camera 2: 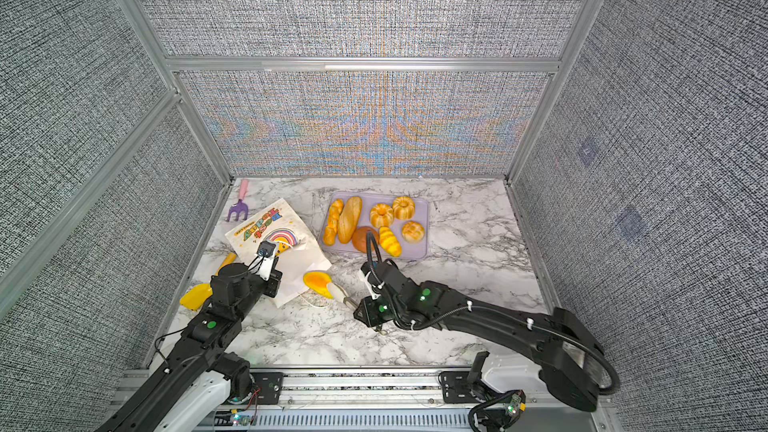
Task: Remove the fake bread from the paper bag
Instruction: 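Pull the yellow-orange bread out of the bag with the right tongs, then carry the bread over the tray while the left gripper stands the bag upright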
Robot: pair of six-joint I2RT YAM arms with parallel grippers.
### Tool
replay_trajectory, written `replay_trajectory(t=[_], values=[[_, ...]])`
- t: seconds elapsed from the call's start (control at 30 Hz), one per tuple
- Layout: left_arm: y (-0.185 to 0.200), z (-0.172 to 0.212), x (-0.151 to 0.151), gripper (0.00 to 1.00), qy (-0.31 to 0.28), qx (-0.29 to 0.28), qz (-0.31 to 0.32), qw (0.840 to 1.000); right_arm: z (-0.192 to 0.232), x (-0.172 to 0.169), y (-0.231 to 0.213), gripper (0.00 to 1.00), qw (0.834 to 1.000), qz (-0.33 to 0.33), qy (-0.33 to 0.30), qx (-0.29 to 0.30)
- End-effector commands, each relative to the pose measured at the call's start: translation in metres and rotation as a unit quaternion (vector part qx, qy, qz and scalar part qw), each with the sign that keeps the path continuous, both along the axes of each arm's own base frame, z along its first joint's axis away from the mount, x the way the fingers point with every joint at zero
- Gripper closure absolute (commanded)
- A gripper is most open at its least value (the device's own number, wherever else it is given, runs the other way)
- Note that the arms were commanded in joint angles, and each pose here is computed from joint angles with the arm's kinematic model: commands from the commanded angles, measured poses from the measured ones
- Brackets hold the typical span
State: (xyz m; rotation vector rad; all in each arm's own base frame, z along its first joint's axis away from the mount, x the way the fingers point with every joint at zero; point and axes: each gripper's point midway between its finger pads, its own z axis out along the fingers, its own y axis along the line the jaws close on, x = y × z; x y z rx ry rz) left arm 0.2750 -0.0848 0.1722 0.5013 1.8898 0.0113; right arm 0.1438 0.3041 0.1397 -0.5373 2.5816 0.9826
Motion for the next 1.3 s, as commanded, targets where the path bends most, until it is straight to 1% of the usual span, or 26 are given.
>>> replay_trajectory(t=[0.0, 0.27, 0.3, 0.47, 0.53, 0.6, 0.7, 0.77, 0.83, 0.9, 0.97, 1.07, 1.13, 1.27], values=[[-0.005, 0.017, -0.002, 1.00, -0.033, 0.015, -0.026, 0.999, 0.017, -0.007, -0.013, 1.00, 1.000, -0.011, -0.011, 0.024], [-0.008, 0.054, -0.009, 1.00, -0.082, 0.013, -0.047, 0.995, 0.064, -0.047, -0.057, 1.00, 0.995, 0.001, -0.016, 0.095], [-0.007, 0.058, -0.009, 1.00, -0.092, 0.016, -0.047, 0.995, 0.076, -0.053, -0.065, 1.00, 0.993, 0.003, -0.026, 0.116], [-0.006, 0.061, -0.012, 1.00, -0.131, 0.060, -0.061, 0.988, 0.098, -0.067, -0.094, 1.00, 0.986, 0.000, -0.060, 0.154], [-0.009, 0.059, -0.012, 1.00, -0.138, 0.065, -0.068, 0.986, 0.103, -0.071, -0.100, 1.00, 0.984, 0.001, -0.069, 0.167], [-0.010, 0.058, -0.009, 1.00, -0.135, 0.057, -0.068, 0.987, 0.110, -0.071, -0.107, 1.00, 0.980, -0.009, -0.078, 0.184], [-0.008, 0.064, -0.002, 1.00, -0.122, 0.034, -0.049, 0.991, 0.128, -0.071, -0.118, 1.00, 0.972, -0.025, -0.103, 0.211], [0.000, 0.073, 0.006, 1.00, -0.116, 0.015, -0.012, 0.993, 0.142, -0.070, -0.126, 1.00, 0.966, -0.035, -0.122, 0.224], [0.009, 0.084, 0.015, 1.00, -0.106, -0.010, 0.030, 0.994, 0.155, -0.064, -0.136, 1.00, 0.962, -0.058, -0.143, 0.224], [0.012, 0.094, 0.022, 1.00, -0.088, -0.038, 0.057, 0.994, 0.158, -0.052, -0.147, 1.00, 0.962, -0.094, -0.161, 0.197], [0.015, 0.103, 0.030, 1.00, -0.058, -0.065, 0.086, 0.993, 0.157, -0.037, -0.158, 1.00, 0.965, -0.131, -0.176, 0.143], [0.014, 0.116, 0.042, 1.00, -0.007, -0.085, 0.114, 0.990, 0.163, -0.017, -0.161, 1.00, 0.965, -0.158, -0.198, 0.065], [0.010, 0.126, 0.049, 1.00, 0.019, -0.101, 0.124, 0.987, 0.164, -0.001, -0.156, 1.00, 0.962, -0.167, -0.216, 0.018], [0.001, 0.148, 0.062, 1.00, 0.058, -0.157, 0.136, 0.977, 0.165, 0.030, -0.153, 1.00, 0.948, -0.197, -0.243, -0.064]])
